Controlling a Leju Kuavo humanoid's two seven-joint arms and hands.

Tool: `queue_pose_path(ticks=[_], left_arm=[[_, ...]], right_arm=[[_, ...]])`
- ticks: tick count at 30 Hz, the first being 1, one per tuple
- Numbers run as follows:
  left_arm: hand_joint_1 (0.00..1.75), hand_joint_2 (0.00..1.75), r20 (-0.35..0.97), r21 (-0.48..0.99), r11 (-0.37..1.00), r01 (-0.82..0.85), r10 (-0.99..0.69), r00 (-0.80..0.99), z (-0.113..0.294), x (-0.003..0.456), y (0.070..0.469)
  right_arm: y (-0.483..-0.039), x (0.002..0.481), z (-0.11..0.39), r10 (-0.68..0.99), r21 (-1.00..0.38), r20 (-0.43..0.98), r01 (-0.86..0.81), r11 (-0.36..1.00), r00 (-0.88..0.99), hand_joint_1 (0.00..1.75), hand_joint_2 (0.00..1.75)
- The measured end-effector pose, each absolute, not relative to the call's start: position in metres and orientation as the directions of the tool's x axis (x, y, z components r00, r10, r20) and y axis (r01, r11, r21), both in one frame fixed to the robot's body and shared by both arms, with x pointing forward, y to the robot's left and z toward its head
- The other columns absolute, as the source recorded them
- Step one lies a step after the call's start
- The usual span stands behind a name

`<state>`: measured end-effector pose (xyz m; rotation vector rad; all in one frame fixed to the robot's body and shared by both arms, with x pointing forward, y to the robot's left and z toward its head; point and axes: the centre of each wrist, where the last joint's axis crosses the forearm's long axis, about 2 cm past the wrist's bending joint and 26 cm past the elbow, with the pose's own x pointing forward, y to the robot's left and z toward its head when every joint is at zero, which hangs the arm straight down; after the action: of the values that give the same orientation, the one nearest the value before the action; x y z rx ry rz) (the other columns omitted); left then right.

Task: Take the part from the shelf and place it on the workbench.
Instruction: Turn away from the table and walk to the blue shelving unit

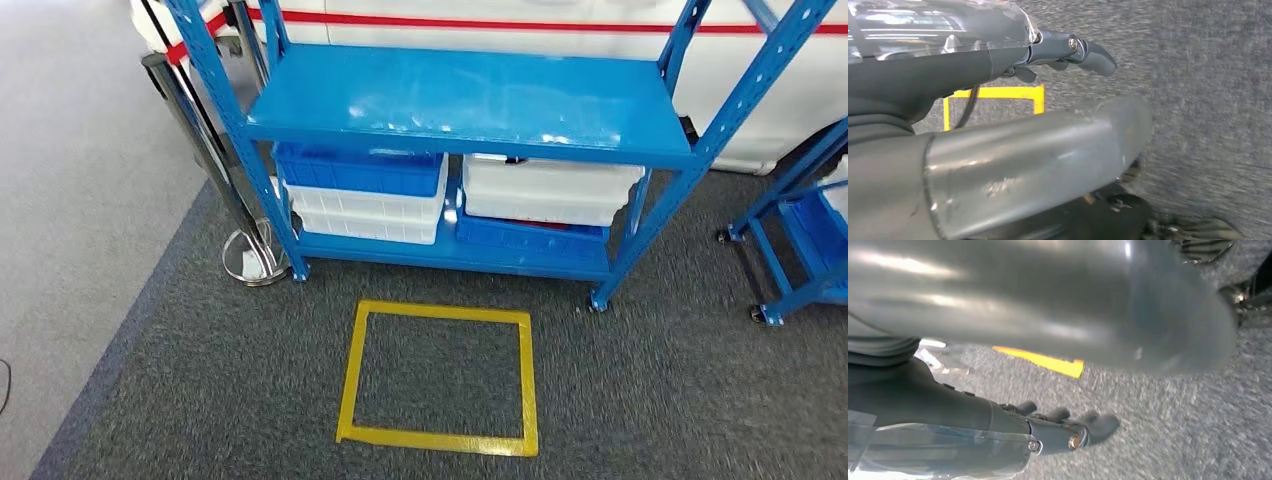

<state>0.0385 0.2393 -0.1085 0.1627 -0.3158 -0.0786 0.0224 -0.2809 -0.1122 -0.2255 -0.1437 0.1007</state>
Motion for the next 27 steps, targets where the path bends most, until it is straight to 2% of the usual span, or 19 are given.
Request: queue_pose_path(ticks=[5,14,22,23,26,27], left_arm=[[0.0,0.0,0.326,0.177,0.983,0.052,-0.109,0.939,-0.107,0.053,0.24],[0.0,0.0,0.275,0.178,0.982,0.06,-0.108,0.955,-0.109,0.03,0.242],[0.0,0.0,0.287,0.184,0.981,0.058,-0.11,0.951,-0.108,0.043,0.242],[0.0,0.44,0.285,0.186,0.981,0.058,-0.111,0.952,-0.108,0.043,0.242],[0.0,1.75,0.28,0.195,0.979,0.065,-0.119,0.953,-0.108,0.042,0.242],[0.0,1.75,0.275,0.198,0.978,0.071,-0.125,0.953,-0.108,0.041,0.242]], right_arm=[[-0.281,0.033,-0.111,0.139,-0.239,0.154,-0.099,0.966,0.978,0.0,0.0],[-0.277,0.026,-0.112,0.134,-0.228,0.143,-0.099,0.968,0.981,0.0,0.0],[-0.277,0.039,-0.111,0.149,-0.231,0.172,-0.107,0.967,0.974,0.0,0.0],[-0.277,0.038,-0.111,0.151,-0.229,0.174,-0.11,0.967,0.973,0.0,0.0],[-0.277,0.035,-0.111,0.147,-0.226,0.17,-0.106,0.968,0.975,0.0,1.31],[-0.277,0.033,-0.111,0.141,-0.227,0.161,-0.103,0.968,0.977,0.0,1.75]])
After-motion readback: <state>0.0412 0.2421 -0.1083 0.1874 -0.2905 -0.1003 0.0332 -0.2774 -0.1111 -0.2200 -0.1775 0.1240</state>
